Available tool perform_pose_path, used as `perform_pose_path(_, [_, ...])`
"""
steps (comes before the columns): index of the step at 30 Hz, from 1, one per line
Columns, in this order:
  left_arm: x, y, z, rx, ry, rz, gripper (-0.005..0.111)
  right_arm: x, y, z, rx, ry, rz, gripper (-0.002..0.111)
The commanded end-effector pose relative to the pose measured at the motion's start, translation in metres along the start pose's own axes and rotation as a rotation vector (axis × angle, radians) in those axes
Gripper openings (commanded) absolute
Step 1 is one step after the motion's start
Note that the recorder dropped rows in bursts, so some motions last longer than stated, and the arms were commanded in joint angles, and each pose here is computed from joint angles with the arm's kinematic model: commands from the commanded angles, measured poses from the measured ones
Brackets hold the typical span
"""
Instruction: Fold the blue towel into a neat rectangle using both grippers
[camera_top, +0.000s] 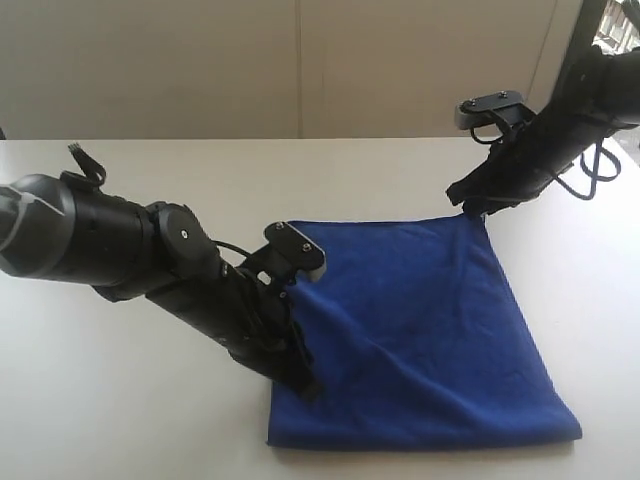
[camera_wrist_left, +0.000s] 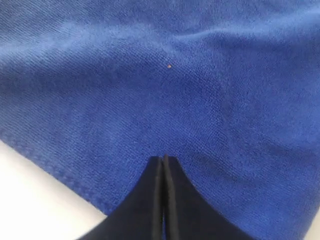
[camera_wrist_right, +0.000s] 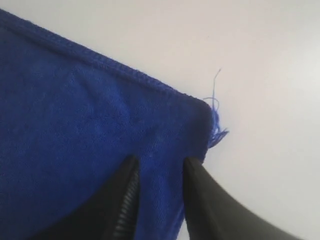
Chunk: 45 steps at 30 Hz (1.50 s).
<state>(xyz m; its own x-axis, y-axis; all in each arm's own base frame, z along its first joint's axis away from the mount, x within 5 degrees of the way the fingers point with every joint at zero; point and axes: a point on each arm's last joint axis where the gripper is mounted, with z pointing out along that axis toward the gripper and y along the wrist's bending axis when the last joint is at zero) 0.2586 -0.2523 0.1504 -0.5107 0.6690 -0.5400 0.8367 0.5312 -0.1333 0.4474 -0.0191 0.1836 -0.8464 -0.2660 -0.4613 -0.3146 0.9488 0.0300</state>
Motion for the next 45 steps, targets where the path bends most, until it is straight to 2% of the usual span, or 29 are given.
perform_pose_path(1, [0.006, -0.003, 0.009, 0.043, 0.048, -0.002, 0.0, -0.003, -0.004, -0.001, 0.015, -0.027, -0.008, 0.029])
perform_pose_path(15, [0.01, -0.005, 0.011, 0.068, 0.075, -0.006, 0.0, 0.002, -0.016, 0.039, 0.081, -0.076, 0.008, 0.029])
perform_pose_path(22, [0.023, -0.003, 0.029, 0.092, 0.149, -0.006, 0.0, 0.003, -0.016, 0.043, 0.08, -0.072, 0.012, 0.029])
perform_pose_path(37, [0.024, -0.003, 0.031, 0.091, 0.154, -0.008, 0.0, 0.006, -0.015, 0.043, 0.058, -0.039, 0.029, 0.029])
perform_pose_path(45, [0.025, -0.004, 0.03, 0.103, 0.162, -0.008, 0.0, 0.009, -0.014, 0.046, 0.043, -0.018, 0.037, 0.045])
